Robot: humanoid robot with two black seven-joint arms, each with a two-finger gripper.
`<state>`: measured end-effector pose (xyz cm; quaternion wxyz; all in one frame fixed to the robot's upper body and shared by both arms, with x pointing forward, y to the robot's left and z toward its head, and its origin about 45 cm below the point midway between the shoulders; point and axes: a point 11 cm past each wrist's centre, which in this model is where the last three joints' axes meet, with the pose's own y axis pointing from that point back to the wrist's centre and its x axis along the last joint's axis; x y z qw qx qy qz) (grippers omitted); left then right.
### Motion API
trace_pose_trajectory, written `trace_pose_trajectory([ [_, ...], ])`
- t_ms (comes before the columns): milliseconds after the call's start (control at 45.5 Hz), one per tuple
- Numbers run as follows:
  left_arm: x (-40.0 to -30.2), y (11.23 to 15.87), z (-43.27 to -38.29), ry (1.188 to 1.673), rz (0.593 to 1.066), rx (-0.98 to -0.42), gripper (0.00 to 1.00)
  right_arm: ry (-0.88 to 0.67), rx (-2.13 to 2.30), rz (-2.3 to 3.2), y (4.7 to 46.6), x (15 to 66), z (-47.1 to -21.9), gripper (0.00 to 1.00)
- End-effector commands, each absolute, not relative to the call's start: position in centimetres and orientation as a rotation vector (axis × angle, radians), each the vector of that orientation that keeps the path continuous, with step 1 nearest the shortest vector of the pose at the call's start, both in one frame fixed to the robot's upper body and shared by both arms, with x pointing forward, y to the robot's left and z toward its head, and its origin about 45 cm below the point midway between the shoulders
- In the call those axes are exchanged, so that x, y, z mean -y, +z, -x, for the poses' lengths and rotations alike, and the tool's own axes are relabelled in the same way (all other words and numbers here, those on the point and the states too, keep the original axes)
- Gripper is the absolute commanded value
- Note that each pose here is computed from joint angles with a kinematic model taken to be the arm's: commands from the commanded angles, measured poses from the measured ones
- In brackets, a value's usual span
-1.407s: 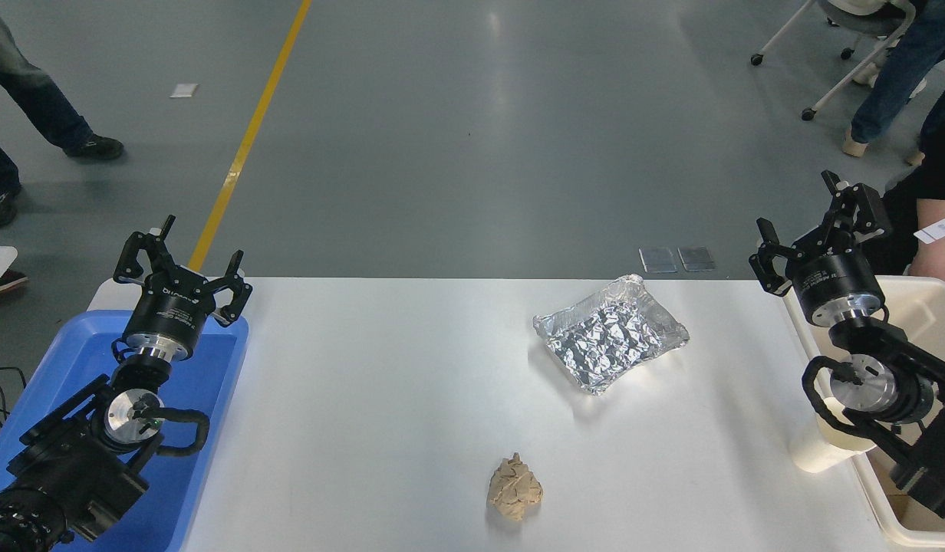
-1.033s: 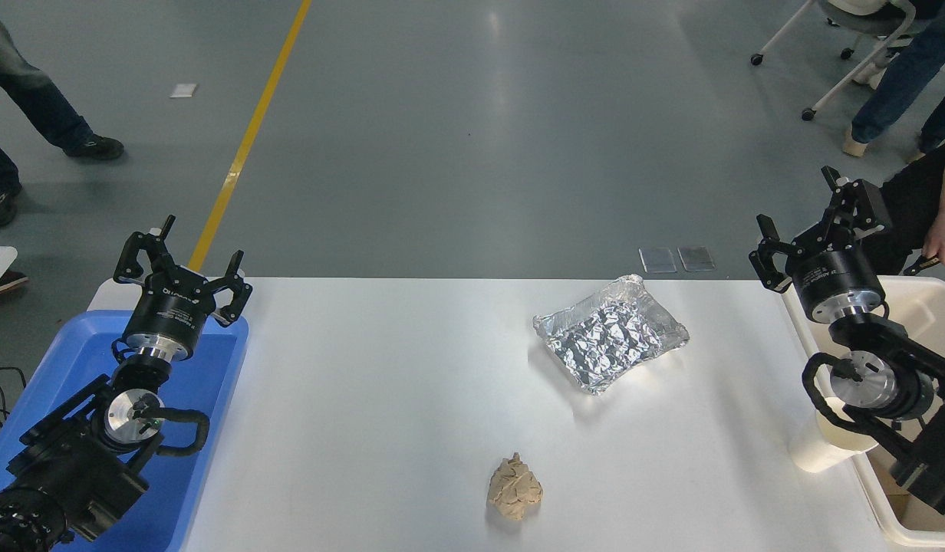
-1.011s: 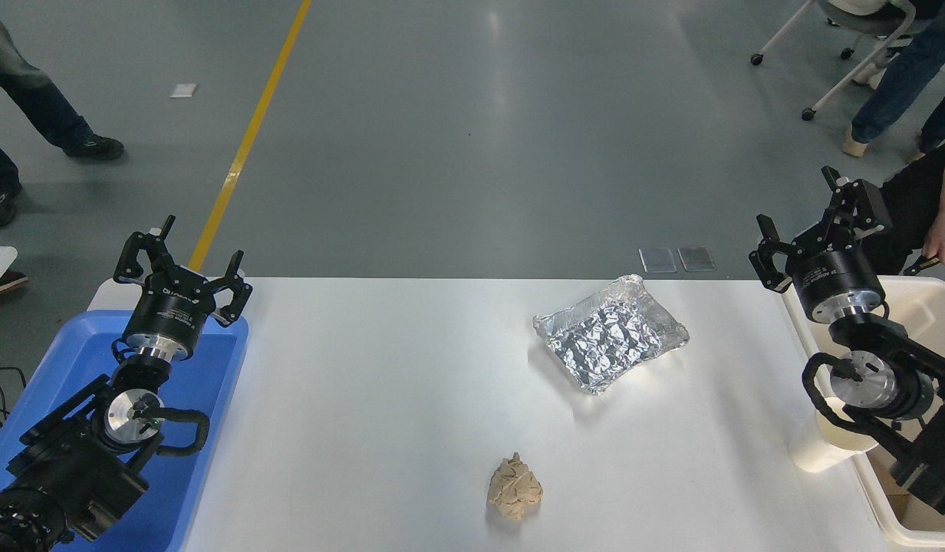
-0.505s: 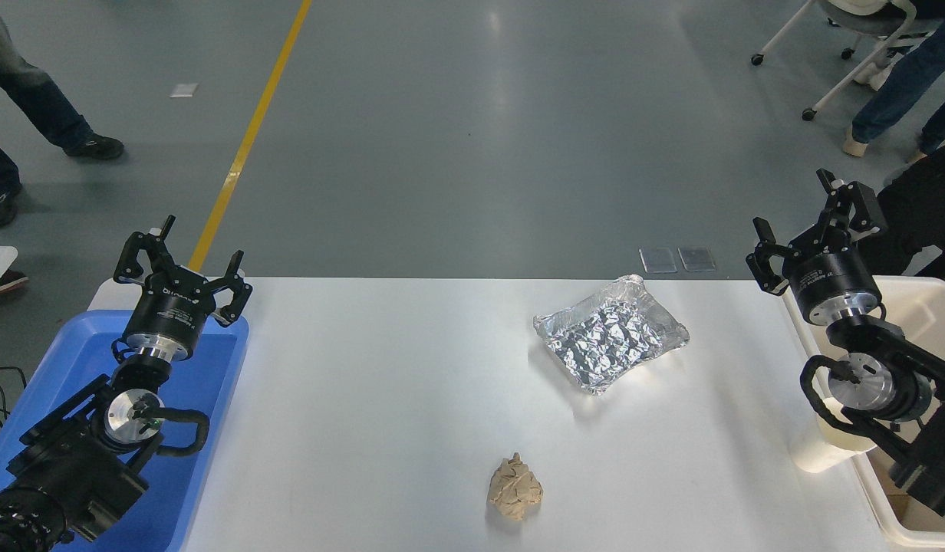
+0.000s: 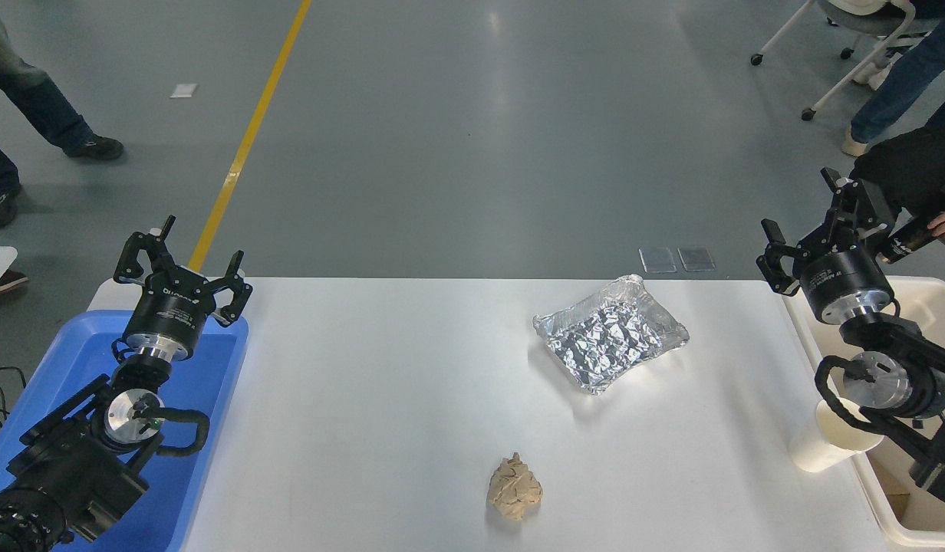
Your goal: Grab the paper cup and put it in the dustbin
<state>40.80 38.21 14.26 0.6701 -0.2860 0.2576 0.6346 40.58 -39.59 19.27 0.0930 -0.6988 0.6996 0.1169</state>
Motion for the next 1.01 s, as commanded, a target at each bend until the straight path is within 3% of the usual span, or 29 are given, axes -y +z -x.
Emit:
trace_pose_trajectory([
  [0,-38.2,14.26,-40.8,1.43,0.643,-0.58,0.99,0.287,-2.101,2.167,20.1,40.2,-40.9,1.0],
  [220,-38.22,14.28,-40.81,1.431,0.644,-0.58,0.99,0.222,-2.127,2.265,21.3,40.4,-41.6,1.0],
  [440,-38.18,14.22,-40.76,1.43,0.643,-0.581,0.99,0.4,-2.283,2.537,19.8,41.3,-41.4,1.0],
  [527,-38.22,14.19,-40.75,1.431,0.642,-0.581,0.99,0.398,-2.359,2.702,19.8,41.7,-41.5,1.0],
  [659,-38.18,14.3,-40.82,1.429,0.645,-0.58,0.99,0.247,-2.507,2.923,21.3,43.7,-41.9,1.0],
  [747,-38.23,14.28,-40.81,1.431,0.646,-0.58,0.99,0.001,-2.59,3.055,23.7,44.9,-43.1,1.0],
  [989,-38.18,14.3,-40.82,1.429,0.645,-0.58,0.99,-0.418,-2.683,3.108,29.6,46.2,-45.4,1.0],
])
